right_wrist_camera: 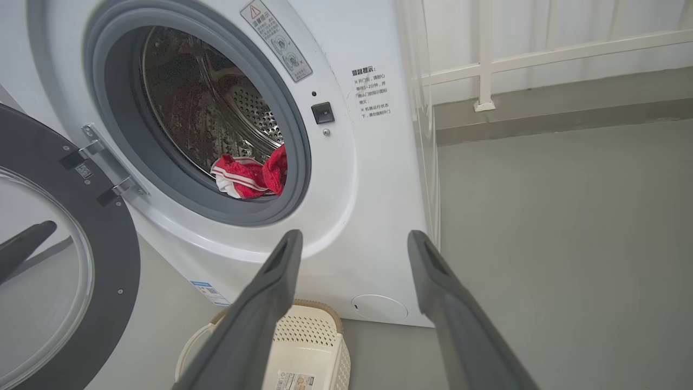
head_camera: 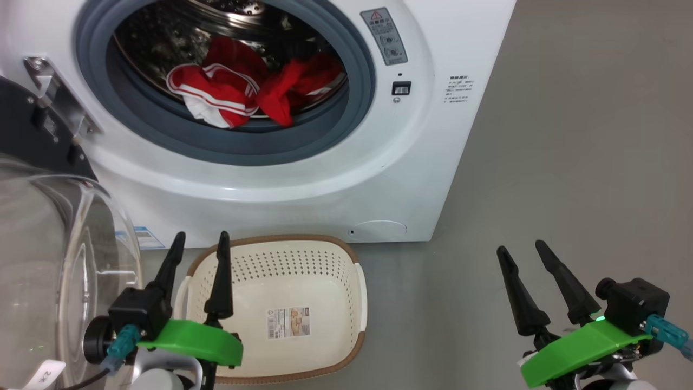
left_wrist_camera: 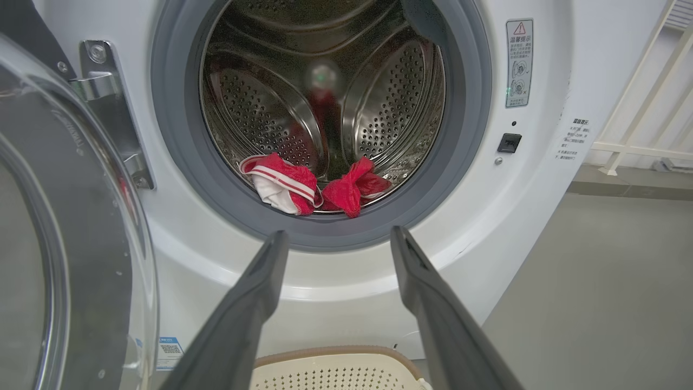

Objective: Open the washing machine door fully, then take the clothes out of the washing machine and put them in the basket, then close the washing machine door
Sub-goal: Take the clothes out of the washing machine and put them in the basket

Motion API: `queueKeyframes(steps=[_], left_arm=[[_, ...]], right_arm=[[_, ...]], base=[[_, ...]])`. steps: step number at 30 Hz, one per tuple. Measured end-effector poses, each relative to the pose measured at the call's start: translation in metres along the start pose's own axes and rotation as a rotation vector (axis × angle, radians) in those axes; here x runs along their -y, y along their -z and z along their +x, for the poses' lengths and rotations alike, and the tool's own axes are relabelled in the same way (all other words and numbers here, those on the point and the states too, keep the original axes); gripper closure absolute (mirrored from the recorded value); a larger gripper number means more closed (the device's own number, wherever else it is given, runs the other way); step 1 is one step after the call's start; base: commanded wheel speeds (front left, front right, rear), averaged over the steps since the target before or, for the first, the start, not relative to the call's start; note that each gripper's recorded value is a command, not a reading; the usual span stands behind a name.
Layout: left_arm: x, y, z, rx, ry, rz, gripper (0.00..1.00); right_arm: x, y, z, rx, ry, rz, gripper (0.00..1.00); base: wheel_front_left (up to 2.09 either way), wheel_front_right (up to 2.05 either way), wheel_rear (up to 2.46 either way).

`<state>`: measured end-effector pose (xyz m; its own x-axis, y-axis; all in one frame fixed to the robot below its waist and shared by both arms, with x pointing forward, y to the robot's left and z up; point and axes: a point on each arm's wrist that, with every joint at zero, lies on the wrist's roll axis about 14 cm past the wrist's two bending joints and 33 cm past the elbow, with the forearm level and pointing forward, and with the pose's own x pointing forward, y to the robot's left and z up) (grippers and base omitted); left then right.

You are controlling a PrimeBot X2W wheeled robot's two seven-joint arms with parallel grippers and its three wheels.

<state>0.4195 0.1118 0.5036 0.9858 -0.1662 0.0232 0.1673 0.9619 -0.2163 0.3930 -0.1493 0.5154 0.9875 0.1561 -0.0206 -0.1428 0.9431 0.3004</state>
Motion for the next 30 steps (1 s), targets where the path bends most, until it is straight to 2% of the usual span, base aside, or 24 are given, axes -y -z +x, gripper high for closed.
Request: queueKeyframes(steps=[15,30], left_arm=[[-0.006,0.031,0.019,-0.076,-0.009,-0.006,0.00],[0.000,0.040,0.069,-0.082,0.031,0.001,0.00]], right_arm=[[-0.002,0.008,0.016,-0.013,-0.016,-0.004,0.00],[0.008,0.018,0.032,-0.030,0.003,-0.006,0.00]], base=[[0.00,0.00,0.00],[0.00,0.00,0.00]])
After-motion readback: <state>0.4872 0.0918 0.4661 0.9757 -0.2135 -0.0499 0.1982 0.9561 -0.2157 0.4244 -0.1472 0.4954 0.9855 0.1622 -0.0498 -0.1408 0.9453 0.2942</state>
